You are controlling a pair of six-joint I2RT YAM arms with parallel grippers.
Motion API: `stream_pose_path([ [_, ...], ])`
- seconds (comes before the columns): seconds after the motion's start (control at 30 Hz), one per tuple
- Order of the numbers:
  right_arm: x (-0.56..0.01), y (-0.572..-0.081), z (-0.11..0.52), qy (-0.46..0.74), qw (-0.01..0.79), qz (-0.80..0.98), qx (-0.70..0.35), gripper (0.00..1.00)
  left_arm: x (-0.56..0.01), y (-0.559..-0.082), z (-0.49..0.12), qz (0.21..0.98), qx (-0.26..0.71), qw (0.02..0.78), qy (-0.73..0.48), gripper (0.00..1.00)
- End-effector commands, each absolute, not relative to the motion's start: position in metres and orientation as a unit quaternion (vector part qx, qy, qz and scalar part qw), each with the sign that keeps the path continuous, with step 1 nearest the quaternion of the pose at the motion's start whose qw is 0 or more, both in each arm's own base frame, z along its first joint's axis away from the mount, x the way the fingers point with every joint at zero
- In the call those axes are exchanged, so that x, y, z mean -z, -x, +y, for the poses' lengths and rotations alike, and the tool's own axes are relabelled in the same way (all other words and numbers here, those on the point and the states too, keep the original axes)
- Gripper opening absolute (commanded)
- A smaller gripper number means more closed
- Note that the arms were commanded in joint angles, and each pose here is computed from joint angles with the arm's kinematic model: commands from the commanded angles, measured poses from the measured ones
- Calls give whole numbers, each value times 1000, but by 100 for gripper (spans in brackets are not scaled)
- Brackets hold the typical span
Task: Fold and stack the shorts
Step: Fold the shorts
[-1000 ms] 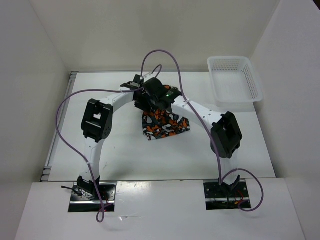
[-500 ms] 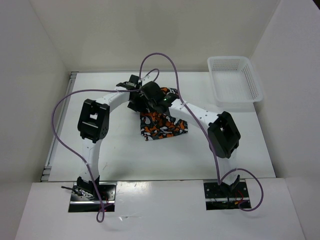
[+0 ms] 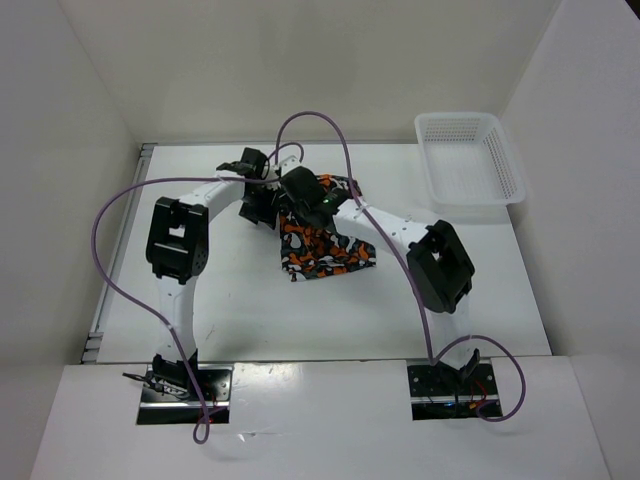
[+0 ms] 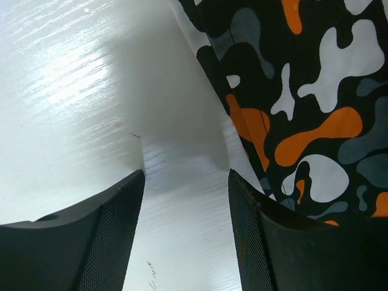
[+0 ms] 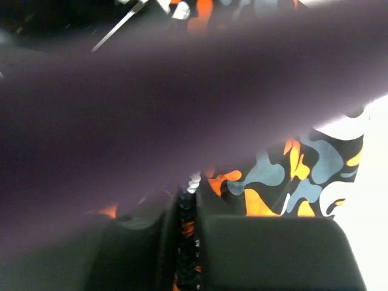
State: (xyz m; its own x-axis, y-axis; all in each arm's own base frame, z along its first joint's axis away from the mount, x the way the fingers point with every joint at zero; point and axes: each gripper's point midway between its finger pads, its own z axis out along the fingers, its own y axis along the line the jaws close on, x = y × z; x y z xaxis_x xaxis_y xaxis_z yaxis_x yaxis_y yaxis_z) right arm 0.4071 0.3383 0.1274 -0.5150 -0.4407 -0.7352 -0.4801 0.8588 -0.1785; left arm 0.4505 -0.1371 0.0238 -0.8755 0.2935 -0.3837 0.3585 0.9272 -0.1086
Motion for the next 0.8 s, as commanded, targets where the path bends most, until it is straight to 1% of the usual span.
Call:
stream_pose_path([
  [0.0, -110, -390, 361, 318, 392, 862, -46, 20, -25, -458, -150, 959, 115, 187, -178, 65],
  [0.07, -111, -374, 381, 358, 388, 847, -67, 35, -20, -458, -146, 961, 114, 183, -173, 65],
  [0.1, -109, -364, 391, 377, 378, 840, -90, 47, -23, -461, -147, 960, 114, 188, -174, 65],
  [0.17, -109, -354, 401, 398, 369, 832, -112, 53, -23, -461, -145, 961, 109, 188, -173, 65],
  [0.2, -113, -348, 407, 412, 366, 824, -131, 58, -23, -461, -145, 961, 109, 188, -173, 65],
  [0.23, -113, -342, 412, 419, 362, 821, -139, 60, -23, -463, -139, 962, 103, 189, -167, 65],
  [0.33, -142, -338, 418, 444, 382, 795, -160, 62, -18, -463, -137, 964, 98, 185, -166, 65],
  [0.37, -145, -337, 415, 452, 386, 789, -157, 62, -18, -464, -133, 964, 97, 186, -162, 65],
  [0.4, -161, -335, 415, 450, 400, 780, -168, 62, -18, -464, -133, 964, 97, 186, -162, 65],
  [0.43, -157, -332, 408, 455, 399, 780, -159, 56, -22, -465, -133, 963, 97, 190, -162, 65],
  [0.5, -166, -334, 399, 453, 421, 773, -145, 47, -33, -467, -132, 961, 94, 202, -162, 65],
  [0.53, -150, -331, 385, 459, 409, 779, -121, 39, -43, -469, -132, 959, 94, 212, -162, 65],
  [0.6, -136, -327, 376, 493, 400, 766, -100, 35, -53, -470, -133, 956, 95, 224, -163, 65],
  [0.63, -120, -323, 369, 506, 388, 765, -91, 33, -57, -468, -132, 956, 95, 223, -163, 65],
  [0.77, -102, -318, 370, 557, 386, 732, -71, 28, -76, -468, -132, 953, 95, 235, -163, 65],
])
